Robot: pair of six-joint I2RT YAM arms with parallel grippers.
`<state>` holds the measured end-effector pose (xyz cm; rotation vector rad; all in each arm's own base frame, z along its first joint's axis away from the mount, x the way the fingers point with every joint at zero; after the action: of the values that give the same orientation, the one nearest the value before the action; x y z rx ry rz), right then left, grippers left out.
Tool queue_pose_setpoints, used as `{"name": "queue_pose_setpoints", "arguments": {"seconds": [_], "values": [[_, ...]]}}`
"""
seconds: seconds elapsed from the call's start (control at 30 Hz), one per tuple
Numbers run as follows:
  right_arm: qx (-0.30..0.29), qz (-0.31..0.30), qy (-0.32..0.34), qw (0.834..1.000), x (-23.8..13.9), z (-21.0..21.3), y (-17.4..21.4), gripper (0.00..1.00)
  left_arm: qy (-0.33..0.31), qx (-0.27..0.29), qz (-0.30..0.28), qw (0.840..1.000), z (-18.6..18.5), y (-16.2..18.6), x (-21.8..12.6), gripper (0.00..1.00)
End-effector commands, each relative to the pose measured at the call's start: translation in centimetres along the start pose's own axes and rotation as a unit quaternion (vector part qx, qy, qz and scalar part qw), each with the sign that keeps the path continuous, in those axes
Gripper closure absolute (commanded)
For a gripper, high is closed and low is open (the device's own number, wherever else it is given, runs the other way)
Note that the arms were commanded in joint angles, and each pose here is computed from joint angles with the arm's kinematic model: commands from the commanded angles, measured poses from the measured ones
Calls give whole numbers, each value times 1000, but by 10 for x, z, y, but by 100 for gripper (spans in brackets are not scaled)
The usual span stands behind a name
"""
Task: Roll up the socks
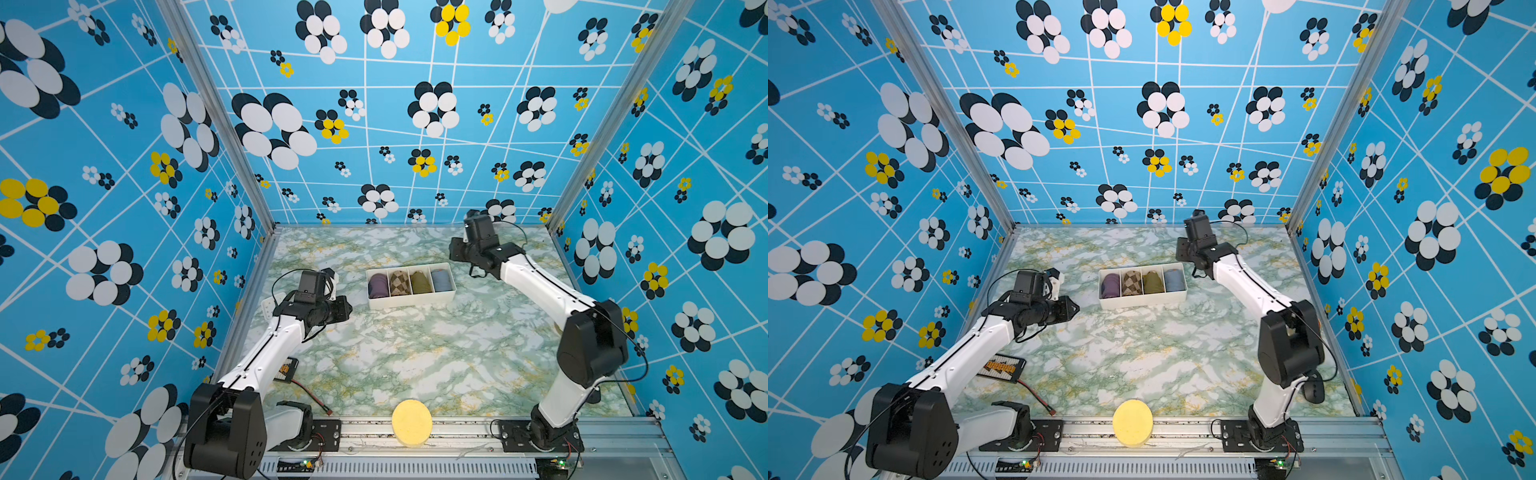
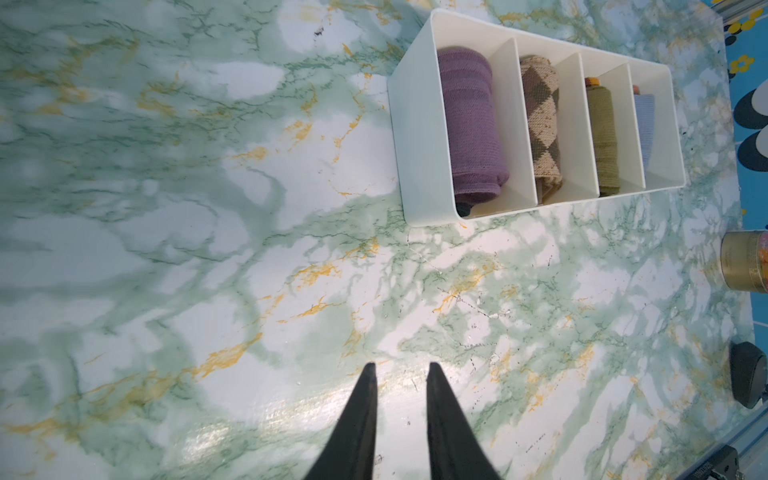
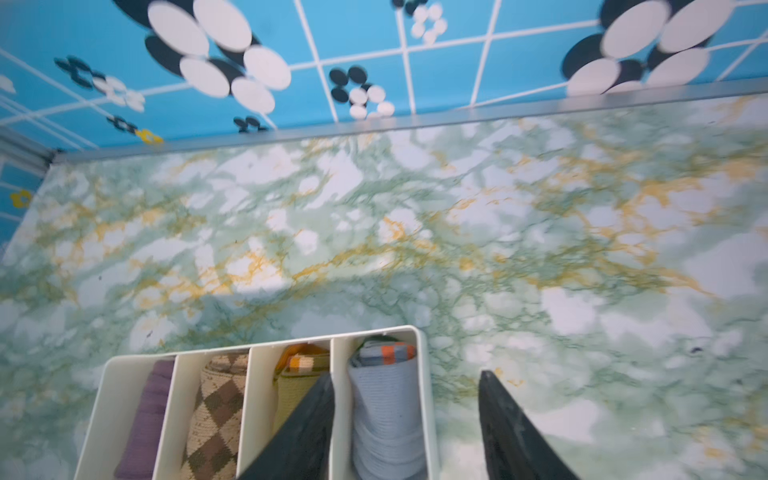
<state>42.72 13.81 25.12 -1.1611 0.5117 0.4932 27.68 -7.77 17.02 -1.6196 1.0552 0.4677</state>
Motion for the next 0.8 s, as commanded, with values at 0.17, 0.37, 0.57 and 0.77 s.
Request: {"name": "queue_pose_setpoints", "arguments": {"seconds": [0.17, 0.37, 0.57, 0.77], "values": [[38, -74, 85, 993, -28, -122, 12, 30, -28, 16, -59, 998, 6, -2, -13, 74], [-18, -148, 135, 980, -29, -168, 43, 27, -30, 16, -70, 997, 7, 0, -13, 74], [-40, -155, 172, 972, -17, -185, 55, 27, -40, 16, -88, 995, 8, 0, -18, 74], [-35, -174, 151, 972, -8, -195, 82, 27, -63, 23, -111, 992, 12, -4, -24, 74]]}}
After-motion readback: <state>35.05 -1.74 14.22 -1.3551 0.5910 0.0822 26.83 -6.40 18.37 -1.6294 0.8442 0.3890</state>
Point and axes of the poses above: each gripper's point midway between its finger pads, its own x axis out along the fingers, its own z axis along the line the jaws close on, y = z × x, the point moved 6 cm from there along -x, back along the fingers, and after that the axes turned 11 degrees about x, right-handed, at the moved point
